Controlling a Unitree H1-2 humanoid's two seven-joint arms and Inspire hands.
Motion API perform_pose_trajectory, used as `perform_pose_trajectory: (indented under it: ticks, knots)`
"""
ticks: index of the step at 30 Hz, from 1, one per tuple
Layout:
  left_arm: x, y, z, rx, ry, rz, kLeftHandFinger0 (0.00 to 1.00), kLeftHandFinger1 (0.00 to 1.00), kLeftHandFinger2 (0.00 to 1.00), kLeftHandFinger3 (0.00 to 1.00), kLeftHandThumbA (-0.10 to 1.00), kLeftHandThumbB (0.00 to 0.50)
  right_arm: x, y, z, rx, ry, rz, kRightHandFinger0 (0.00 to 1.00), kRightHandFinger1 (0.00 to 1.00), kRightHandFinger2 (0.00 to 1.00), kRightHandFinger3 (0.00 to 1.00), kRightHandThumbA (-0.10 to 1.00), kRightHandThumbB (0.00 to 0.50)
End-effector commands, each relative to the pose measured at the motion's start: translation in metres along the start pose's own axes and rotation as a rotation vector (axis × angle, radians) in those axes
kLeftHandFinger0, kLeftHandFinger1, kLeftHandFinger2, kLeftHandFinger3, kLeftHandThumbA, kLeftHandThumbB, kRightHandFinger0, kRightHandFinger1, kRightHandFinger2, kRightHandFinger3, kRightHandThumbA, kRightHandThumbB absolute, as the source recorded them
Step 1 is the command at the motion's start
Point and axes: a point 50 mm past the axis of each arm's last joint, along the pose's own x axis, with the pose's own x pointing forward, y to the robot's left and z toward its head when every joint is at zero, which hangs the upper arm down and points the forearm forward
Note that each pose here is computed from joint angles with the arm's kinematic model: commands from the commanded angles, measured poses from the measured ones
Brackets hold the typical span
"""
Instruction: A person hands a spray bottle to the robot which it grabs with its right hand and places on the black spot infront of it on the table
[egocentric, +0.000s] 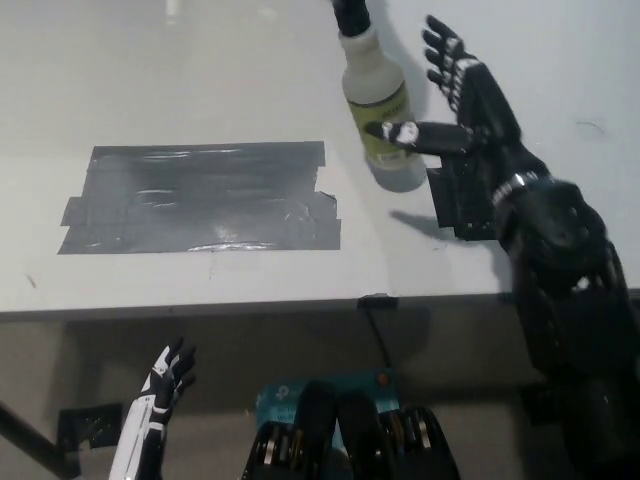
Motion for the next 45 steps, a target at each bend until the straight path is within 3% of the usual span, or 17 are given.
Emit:
perform_pose_trajectory:
  ticks: [1, 8, 11, 19, 28, 38, 39, 40, 42, 44, 45]
  knots:
    - [0.001, 0.001, 0.01, 0.026, -0.057, -0.006, 1.0, 1.0, 1.0, 1.0, 1.0, 0.041, 0.03, 0.019, 0.03, -0.006, -0.007, 0.043, 1.0, 1.0, 1.0, 1.0, 1.0, 0.38]
    - [0.001, 0.003, 0.011, 0.021, -0.053, -0.002, 1.0, 1.0, 1.0, 1.0, 1.0, 0.046, 0.056, 0.038, 0.027, -0.108, 0.035, 0.042, 1.0, 1.0, 1.0, 1.0, 1.0, 0.463]
    - [0.001, 0.002, 0.012, 0.03, -0.059, -0.002, 1.0, 1.0, 1.0, 1.0, 1.0, 0.048, 0.065, 0.043, 0.026, -0.179, 0.028, 0.035, 1.0, 1.0, 1.0, 1.0, 1.0, 0.47]
    - [0.002, 0.003, 0.013, 0.03, -0.067, -0.009, 1.0, 1.0, 1.0, 1.0, 1.0, 0.036, 0.075, 0.046, 0.021, -0.294, 0.034, 0.041, 1.0, 1.0, 1.0, 1.0, 1.0, 0.455]
    - [0.005, 0.002, 0.013, 0.026, -0.076, -0.015, 1.0, 1.0, 1.0, 1.0, 1.0, 0.044, 0.082, 0.045, 0.021, -0.281, 0.07, 0.035, 1.0, 1.0, 1.0, 1.0, 1.0, 0.442]
    - [0.005, 0.001, 0.013, 0.034, -0.08, -0.017, 1.0, 1.0, 1.0, 1.0, 1.0, 0.009, 0.095, 0.06, 0.027, -0.25, 0.053, 0.12, 1.0, 1.0, 1.0, 1.0, 0.96, 0.443]
    - [0.007, 0.001, 0.014, 0.031, -0.095, -0.016, 1.0, 1.0, 1.0, 1.0, 1.0, 0.0, 0.099, 0.064, 0.023, -0.124, 0.09, 0.174, 0.46, 0.38, 0.4, 0.44, 0.78, 0.467]
    - [0.008, 0.001, 0.014, 0.032, -0.098, -0.017, 1.0, 1.0, 1.0, 1.0, 1.0, 0.0, 0.098, 0.067, 0.02, -0.007, 0.087, 0.163, 0.04, 0.05, 0.15, 0.12, 0.59, 0.459]
    - [0.008, 0.0, 0.015, 0.032, -0.102, -0.017, 1.0, 1.0, 1.0, 1.0, 1.0, 0.0, 0.098, 0.068, 0.018, 0.051, 0.082, 0.151, 0.0, 0.04, 0.2, 0.09, 0.54, 0.457]
    - [0.008, -0.001, 0.015, 0.027, -0.103, -0.015, 1.0, 1.0, 1.0, 1.0, 1.0, 0.0, 0.097, 0.069, 0.012, 0.092, 0.098, 0.154, 0.0, 0.17, 0.39, 0.16, 0.54, 0.443]
    - [0.008, -0.001, 0.015, 0.025, -0.102, -0.014, 1.0, 1.0, 1.0, 1.0, 1.0, 0.0, 0.096, 0.069, 0.01, 0.088, 0.098, 0.155, 0.0, 0.19, 0.41, 0.17, 0.55, 0.444]
